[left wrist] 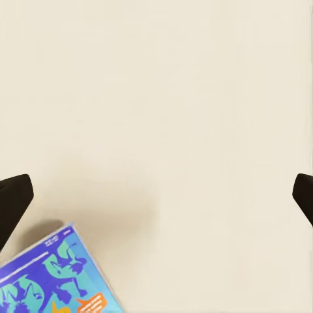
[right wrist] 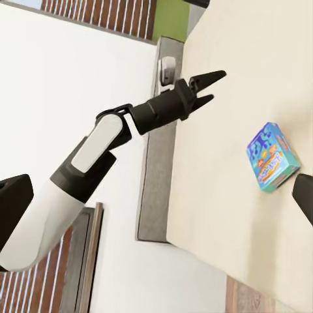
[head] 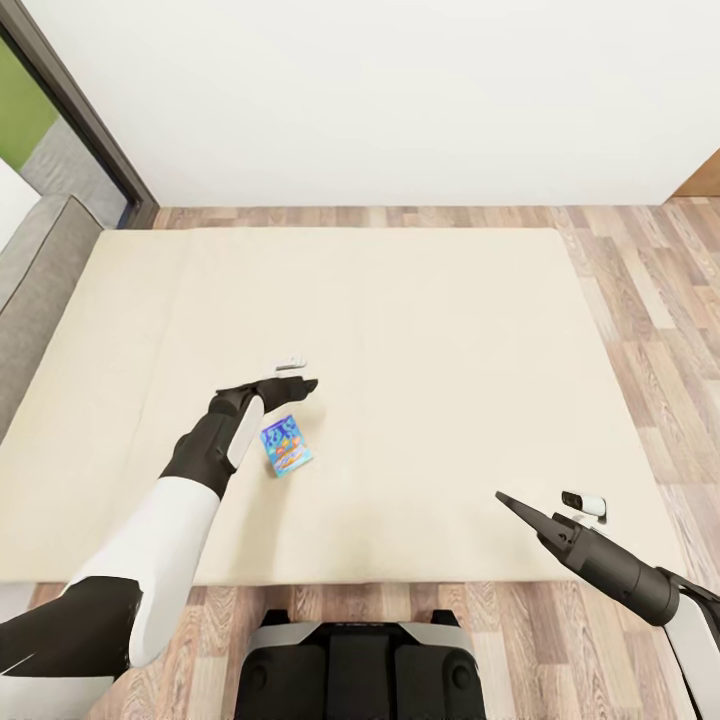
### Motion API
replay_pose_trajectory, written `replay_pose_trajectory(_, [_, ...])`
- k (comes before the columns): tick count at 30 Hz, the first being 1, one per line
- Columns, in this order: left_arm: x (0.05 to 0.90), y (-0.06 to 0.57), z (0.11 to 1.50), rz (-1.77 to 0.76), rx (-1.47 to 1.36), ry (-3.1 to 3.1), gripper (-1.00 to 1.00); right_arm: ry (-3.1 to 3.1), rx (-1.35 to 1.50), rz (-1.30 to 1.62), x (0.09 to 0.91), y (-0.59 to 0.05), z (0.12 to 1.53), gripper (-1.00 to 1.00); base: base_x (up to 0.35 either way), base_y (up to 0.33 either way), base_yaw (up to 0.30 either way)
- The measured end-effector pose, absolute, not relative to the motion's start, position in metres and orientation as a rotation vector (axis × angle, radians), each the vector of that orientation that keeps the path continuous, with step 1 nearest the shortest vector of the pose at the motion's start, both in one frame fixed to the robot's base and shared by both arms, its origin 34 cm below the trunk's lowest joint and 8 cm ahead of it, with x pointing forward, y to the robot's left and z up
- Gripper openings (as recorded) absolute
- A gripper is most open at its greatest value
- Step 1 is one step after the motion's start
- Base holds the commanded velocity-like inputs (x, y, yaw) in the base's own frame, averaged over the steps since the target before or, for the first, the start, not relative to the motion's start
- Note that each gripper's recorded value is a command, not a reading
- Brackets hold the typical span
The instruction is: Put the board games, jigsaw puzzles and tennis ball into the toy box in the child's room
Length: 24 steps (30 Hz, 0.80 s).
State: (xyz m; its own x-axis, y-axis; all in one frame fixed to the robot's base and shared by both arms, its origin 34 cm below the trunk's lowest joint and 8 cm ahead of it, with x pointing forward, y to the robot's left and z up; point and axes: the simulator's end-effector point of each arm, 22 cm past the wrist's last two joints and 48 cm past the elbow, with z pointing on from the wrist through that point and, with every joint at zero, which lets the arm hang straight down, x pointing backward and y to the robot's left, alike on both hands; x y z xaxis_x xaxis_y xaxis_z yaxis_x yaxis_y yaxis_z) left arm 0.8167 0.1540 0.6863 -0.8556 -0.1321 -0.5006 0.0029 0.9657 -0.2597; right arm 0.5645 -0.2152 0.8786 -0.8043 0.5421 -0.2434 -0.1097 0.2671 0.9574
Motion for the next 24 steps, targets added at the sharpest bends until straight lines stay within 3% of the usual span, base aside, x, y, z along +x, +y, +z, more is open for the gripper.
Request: replay_pose_trajectory(24, [0.812, 0.152, 0.667, -0.344, -0.094, 2.592, 1.00, 2.032, 0.423, 1.582, 0.559, -0.215, 0.861, 1.00, 0.000, 0.000, 0.000])
